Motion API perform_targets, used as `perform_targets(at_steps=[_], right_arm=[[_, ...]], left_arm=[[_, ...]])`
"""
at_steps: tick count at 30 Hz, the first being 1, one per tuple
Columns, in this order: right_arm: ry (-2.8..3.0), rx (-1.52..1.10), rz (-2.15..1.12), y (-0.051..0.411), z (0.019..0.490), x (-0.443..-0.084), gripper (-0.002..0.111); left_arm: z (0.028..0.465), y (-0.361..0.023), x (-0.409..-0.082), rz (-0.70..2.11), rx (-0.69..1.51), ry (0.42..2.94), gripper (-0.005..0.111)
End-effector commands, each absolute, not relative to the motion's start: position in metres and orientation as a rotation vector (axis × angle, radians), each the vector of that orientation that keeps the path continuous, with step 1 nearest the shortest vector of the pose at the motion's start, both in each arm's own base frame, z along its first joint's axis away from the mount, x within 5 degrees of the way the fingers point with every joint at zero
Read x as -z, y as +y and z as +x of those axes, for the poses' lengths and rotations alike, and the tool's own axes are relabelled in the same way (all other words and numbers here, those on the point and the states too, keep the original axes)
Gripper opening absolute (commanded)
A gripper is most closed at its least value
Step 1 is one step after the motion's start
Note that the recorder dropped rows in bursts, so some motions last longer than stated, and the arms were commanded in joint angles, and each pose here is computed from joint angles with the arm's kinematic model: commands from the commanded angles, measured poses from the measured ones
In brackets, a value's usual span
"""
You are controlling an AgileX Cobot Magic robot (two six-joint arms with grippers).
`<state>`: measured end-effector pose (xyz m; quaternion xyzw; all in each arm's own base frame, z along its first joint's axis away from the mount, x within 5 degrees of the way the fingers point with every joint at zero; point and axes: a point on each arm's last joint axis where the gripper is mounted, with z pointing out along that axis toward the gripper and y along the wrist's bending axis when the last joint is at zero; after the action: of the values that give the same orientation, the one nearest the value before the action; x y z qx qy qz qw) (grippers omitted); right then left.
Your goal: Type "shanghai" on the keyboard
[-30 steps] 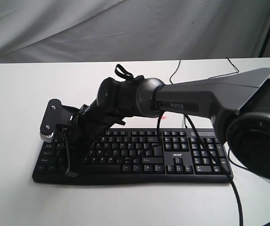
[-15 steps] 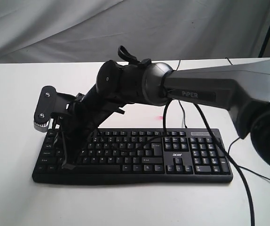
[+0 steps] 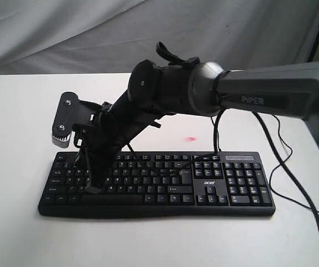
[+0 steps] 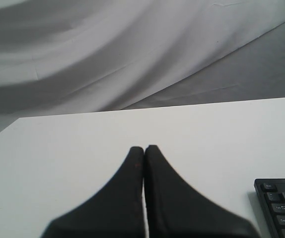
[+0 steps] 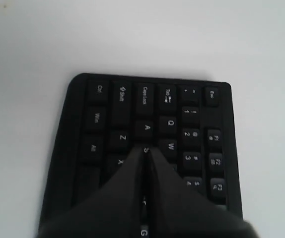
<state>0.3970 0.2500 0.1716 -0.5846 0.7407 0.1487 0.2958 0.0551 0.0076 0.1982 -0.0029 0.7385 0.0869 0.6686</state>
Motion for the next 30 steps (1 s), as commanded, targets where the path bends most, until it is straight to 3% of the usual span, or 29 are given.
perform_targets(at_steps=[1,13,30], right_arm=[[1.973,-0.377,-1.527,0.236,0.394,-0.178,0.0],[1.994,-0.465,-1.534,0.2,0.386,-0.163,0.0],[1.966,-0.499,-1.576,0.201,0.383,-0.163,0.0]], left_arm=[[0.056,0.007,-0.197,-0.006,-0.19,1.667,0.001],[0.056,0.007,-0.197,-0.006,-0.19,1.667,0.001],[0.056,0.007,-0.197,-0.006,-0.19,1.667,0.001]])
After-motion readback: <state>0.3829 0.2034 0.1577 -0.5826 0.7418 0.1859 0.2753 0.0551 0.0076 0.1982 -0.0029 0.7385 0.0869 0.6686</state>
